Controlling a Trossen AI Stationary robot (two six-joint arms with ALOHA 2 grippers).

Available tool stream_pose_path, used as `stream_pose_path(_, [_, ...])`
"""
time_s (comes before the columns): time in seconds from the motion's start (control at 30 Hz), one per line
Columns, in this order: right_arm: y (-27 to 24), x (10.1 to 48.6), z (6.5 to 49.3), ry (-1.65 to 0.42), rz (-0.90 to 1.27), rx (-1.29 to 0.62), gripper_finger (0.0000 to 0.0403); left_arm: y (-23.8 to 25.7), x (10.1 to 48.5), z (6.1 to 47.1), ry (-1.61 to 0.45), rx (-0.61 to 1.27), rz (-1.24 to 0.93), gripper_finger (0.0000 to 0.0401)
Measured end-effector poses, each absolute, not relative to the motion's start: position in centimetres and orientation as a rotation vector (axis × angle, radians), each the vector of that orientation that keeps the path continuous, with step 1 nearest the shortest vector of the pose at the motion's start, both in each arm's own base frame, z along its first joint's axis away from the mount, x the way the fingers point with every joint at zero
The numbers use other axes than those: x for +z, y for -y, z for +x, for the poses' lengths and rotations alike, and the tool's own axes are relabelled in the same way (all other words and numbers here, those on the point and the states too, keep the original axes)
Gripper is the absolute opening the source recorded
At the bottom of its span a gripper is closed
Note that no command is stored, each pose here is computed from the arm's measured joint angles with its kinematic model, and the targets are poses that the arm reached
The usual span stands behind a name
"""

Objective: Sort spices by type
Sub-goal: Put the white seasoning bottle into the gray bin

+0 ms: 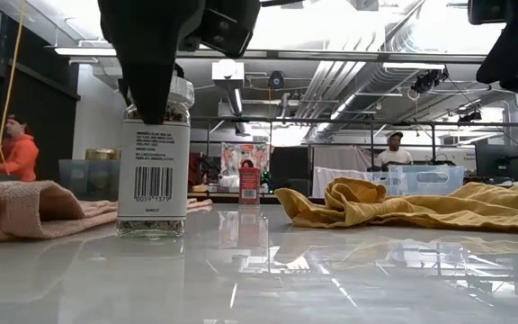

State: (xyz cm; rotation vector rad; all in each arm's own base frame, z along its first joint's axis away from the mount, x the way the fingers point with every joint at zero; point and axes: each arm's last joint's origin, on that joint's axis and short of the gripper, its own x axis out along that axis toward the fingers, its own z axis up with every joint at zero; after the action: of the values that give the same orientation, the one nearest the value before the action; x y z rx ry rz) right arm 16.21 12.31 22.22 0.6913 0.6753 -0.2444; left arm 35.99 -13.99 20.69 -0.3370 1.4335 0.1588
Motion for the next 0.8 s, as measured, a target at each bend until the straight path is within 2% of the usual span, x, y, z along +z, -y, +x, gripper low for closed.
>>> stream_pose_path(0.1, [-12.3,22.3,16.3,-0.667,0.693,-0.246,0.0,14.2,20.4,36.0,-1.42,0.177,-0.288,0.0339])
stream_pose_path(0.2, [-12.3,22.3,16.3,-0.652,0.693,-0.255,0.0,14.1,20.0,36.1,-1.41,0.203,-0.249,0.031])
stream_pose_path(0.3, [-12.3,22.3,16.3,-0.643,0.694,-0.256,0.0,14.1,19.9,36.2,-1.408,0.204,-0.239,0.0261])
stream_pose_path(0.43, [-12.3,22.4,16.3,-0.641,0.695,-0.255,0.0,14.0,20.3,36.1,-1.402,0.198,-0.23,0.0163])
stream_pose_path(0.53, [-12.3,22.4,16.3,-0.643,0.688,-0.253,0.0,13.9,21.6,35.7,-1.385,0.177,-0.214,0.0164])
stream_pose_path(0.63, [-12.3,22.4,16.3,-0.64,0.671,-0.253,0.0,13.8,25.0,34.4,-1.337,0.133,-0.202,0.0164])
stream_pose_path(0.8, [-12.2,22.4,16.3,-0.63,0.659,-0.262,0.0,15.3,30.8,29.8,-1.233,0.021,-0.159,0.0164])
